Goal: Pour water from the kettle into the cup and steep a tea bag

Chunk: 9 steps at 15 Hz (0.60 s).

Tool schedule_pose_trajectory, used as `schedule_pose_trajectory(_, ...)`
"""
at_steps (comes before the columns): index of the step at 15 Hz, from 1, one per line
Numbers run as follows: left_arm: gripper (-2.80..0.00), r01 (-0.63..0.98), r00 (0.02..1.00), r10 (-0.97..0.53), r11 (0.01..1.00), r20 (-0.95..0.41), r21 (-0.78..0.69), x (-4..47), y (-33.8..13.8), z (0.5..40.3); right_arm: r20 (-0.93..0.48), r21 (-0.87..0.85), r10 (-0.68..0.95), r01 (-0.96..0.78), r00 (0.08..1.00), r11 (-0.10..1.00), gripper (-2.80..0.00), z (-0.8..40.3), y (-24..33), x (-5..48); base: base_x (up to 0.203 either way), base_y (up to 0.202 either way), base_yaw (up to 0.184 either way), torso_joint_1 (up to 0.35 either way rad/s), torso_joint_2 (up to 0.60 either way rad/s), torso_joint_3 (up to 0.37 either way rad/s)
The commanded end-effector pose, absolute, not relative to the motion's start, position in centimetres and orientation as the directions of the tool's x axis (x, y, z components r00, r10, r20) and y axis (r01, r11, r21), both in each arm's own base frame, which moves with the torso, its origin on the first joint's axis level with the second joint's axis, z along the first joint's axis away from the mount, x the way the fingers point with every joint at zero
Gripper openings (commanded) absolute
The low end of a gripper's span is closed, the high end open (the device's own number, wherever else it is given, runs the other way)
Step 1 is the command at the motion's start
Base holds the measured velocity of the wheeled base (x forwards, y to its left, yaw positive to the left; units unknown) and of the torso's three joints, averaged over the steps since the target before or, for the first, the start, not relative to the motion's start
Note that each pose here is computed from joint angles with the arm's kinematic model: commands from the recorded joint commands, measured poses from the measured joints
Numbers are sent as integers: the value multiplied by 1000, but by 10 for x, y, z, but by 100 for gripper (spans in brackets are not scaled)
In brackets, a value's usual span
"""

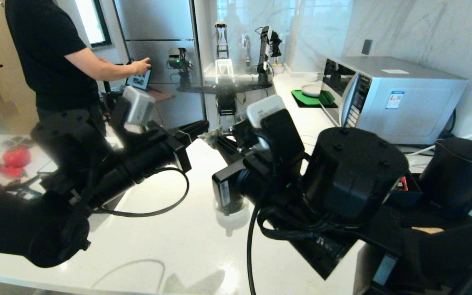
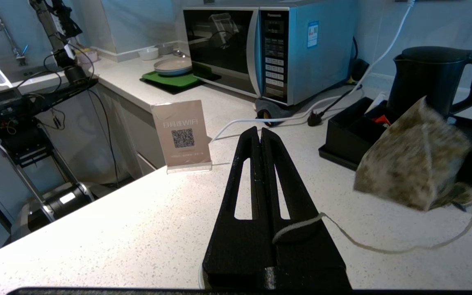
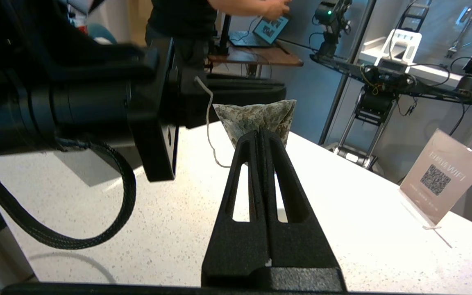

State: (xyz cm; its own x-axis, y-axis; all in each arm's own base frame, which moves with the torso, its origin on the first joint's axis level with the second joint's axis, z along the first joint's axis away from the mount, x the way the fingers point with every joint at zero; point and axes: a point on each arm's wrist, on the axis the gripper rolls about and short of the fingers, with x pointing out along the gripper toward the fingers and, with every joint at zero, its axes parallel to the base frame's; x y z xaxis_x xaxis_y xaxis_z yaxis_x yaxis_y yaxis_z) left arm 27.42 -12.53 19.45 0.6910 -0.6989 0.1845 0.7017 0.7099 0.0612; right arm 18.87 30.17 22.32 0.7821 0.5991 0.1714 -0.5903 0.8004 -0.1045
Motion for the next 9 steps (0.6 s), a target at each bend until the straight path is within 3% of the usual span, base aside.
schedule_pose_trajectory(1,-280,703,688,-700,708,192,64,274,-126,196,152,-114,601,-590,785,799,-280,214,307,192,0,0,0,0,0,0)
schedule_pose_trajectory(9,-280,700,687,-697,710,203,68,270,-124,199,98,-112,593,-583,799,805,-280,194,312,203,0,0,0,0,0,0)
